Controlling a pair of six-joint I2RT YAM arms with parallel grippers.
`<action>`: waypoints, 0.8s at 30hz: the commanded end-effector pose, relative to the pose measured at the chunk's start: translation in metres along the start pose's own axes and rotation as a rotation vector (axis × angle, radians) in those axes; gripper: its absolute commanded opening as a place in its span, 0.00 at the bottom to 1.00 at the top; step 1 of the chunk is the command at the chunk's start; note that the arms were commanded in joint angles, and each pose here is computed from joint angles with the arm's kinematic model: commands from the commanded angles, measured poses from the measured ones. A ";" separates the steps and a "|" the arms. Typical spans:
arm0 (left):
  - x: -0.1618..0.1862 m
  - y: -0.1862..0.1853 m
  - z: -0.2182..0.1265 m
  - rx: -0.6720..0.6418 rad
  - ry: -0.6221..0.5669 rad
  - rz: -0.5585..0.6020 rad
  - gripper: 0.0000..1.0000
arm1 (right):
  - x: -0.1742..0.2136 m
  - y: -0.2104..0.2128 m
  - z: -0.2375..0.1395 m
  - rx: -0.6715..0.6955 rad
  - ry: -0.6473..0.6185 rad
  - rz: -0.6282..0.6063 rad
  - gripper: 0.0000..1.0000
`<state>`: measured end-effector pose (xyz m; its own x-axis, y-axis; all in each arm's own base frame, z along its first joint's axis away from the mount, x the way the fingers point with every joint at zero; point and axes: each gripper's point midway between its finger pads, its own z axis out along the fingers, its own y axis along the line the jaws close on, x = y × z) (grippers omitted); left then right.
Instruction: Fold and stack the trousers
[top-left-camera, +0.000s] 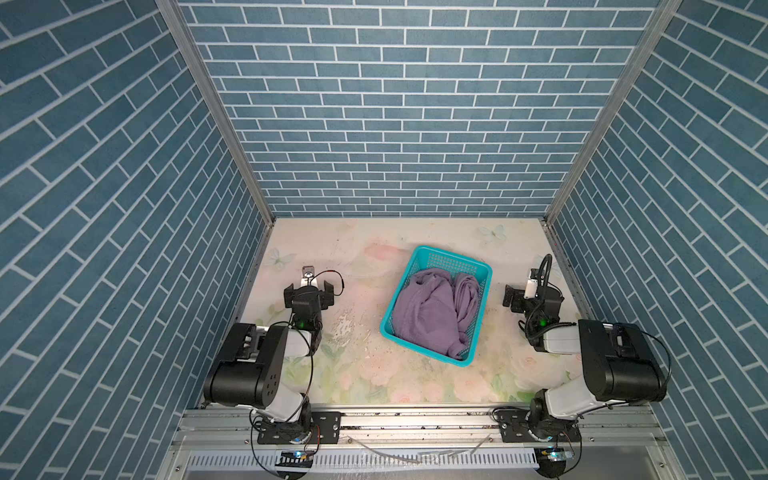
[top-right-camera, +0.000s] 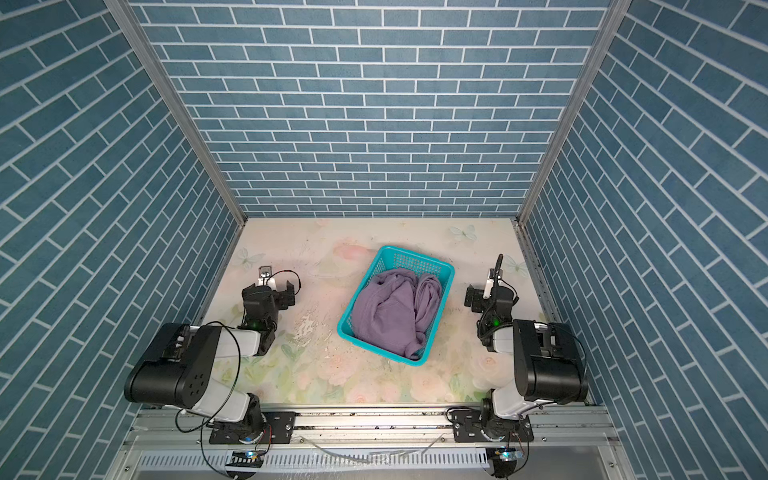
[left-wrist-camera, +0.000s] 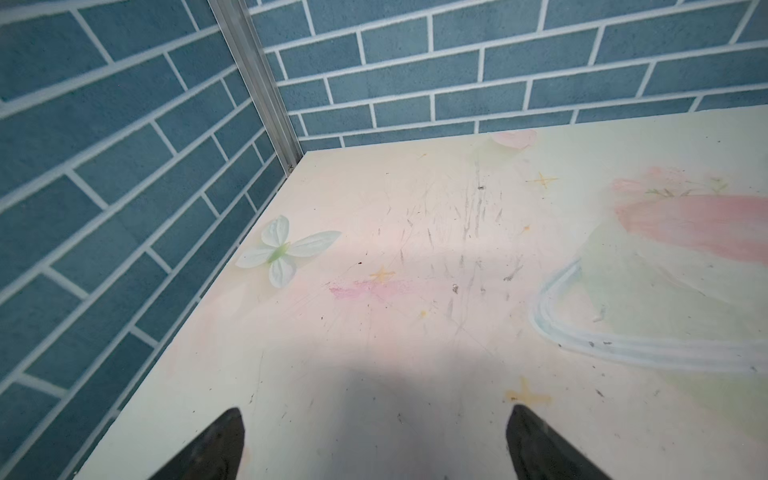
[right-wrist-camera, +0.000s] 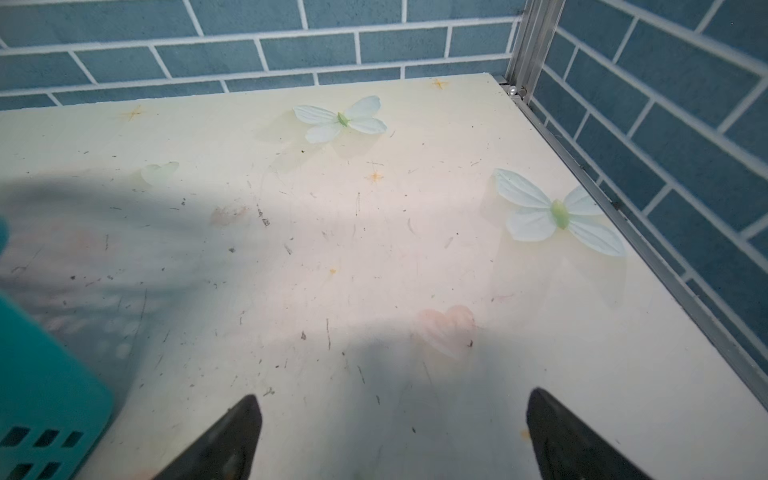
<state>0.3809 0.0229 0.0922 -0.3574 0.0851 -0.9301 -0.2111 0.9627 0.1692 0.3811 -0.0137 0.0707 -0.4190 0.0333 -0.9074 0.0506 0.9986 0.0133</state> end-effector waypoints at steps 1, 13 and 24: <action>-0.009 -0.001 0.003 -0.007 -0.024 -0.001 0.99 | -0.021 -0.001 0.006 0.002 -0.057 -0.033 0.99; -0.008 -0.001 0.003 -0.007 -0.023 -0.001 0.99 | -0.021 -0.001 0.005 0.003 -0.057 -0.034 0.99; -0.006 0.007 0.006 -0.010 -0.010 -0.039 0.99 | -0.021 -0.004 0.007 0.006 -0.050 -0.012 0.99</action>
<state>0.3810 0.0264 0.0919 -0.3569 0.0724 -0.9314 -0.2193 0.9626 0.1588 0.3816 -0.0167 0.0720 -0.4139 0.0367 -0.9096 0.0579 0.9982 0.0139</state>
